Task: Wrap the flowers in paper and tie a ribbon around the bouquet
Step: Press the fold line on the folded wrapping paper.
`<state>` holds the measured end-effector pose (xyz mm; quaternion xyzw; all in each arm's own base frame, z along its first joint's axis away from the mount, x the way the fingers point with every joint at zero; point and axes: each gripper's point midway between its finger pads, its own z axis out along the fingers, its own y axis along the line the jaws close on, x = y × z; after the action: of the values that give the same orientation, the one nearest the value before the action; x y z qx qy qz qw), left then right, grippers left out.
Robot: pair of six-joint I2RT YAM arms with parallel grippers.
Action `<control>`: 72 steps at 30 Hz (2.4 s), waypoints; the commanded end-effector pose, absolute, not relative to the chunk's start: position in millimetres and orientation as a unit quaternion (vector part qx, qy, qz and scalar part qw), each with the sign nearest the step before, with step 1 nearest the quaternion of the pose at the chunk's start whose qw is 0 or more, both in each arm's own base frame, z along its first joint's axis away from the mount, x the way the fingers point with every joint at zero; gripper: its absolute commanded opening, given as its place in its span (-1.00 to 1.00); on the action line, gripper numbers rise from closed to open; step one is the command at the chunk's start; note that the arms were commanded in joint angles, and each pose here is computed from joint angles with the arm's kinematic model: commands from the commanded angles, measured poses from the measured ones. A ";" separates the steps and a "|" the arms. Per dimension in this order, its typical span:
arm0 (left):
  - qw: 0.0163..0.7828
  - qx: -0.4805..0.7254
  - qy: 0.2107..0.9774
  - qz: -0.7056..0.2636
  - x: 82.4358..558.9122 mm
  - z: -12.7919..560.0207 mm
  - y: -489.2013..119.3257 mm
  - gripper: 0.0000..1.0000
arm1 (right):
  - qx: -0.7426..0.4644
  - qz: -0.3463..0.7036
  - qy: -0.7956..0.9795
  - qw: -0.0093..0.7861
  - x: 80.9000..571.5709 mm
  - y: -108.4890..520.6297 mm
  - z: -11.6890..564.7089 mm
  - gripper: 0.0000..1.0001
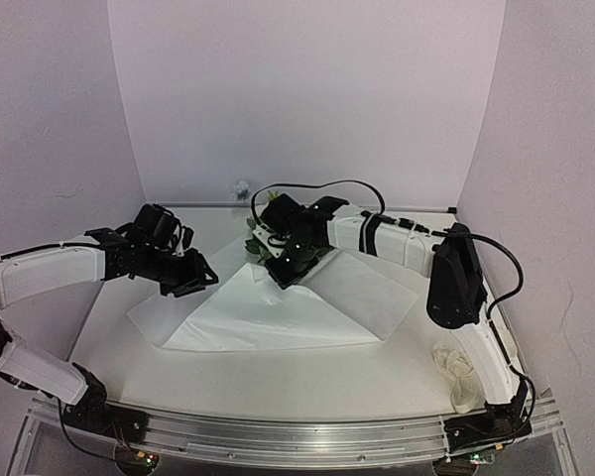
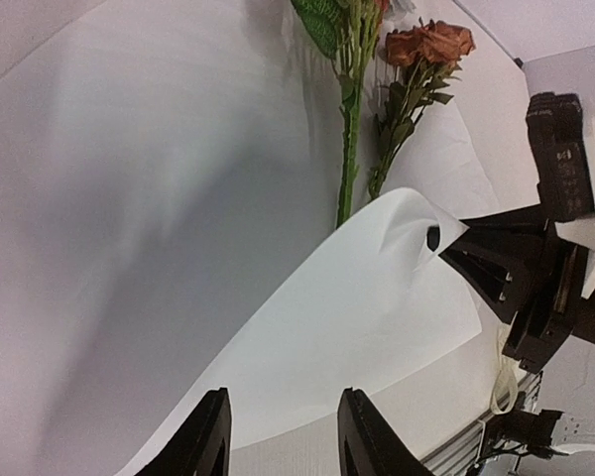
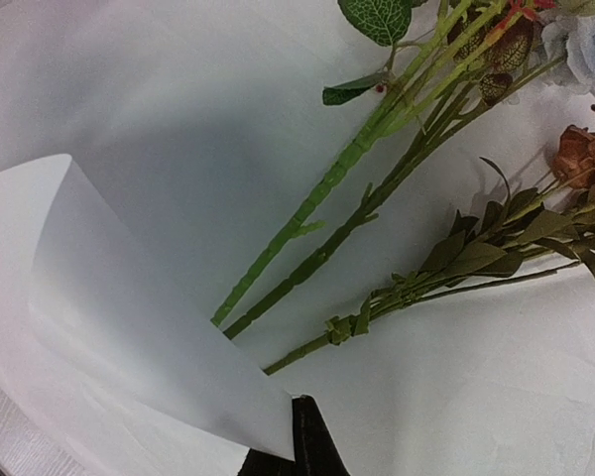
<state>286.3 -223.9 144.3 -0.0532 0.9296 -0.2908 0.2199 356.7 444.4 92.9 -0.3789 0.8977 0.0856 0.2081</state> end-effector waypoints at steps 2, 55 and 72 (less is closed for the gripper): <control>0.176 -0.038 0.928 -0.325 273.5 124.4 -243.8 -0.28 | -0.382 0.079 0.893 0.223 367.4 452.2 92.3 -1.00; 0.095 -0.050 0.962 -0.250 269.7 17.4 -241.5 -0.52 | -0.134 0.264 0.945 0.139 244.1 464.9 58.5 -0.55; 0.086 -0.054 0.967 -0.232 269.8 5.4 -232.1 -0.53 | -0.128 0.171 0.963 0.163 251.8 390.7 16.3 -0.62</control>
<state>267.4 -239.2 15.5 -0.0568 0.9627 -0.2505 0.0854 240.6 418.0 11.1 -0.1350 0.9609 0.2004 0.1351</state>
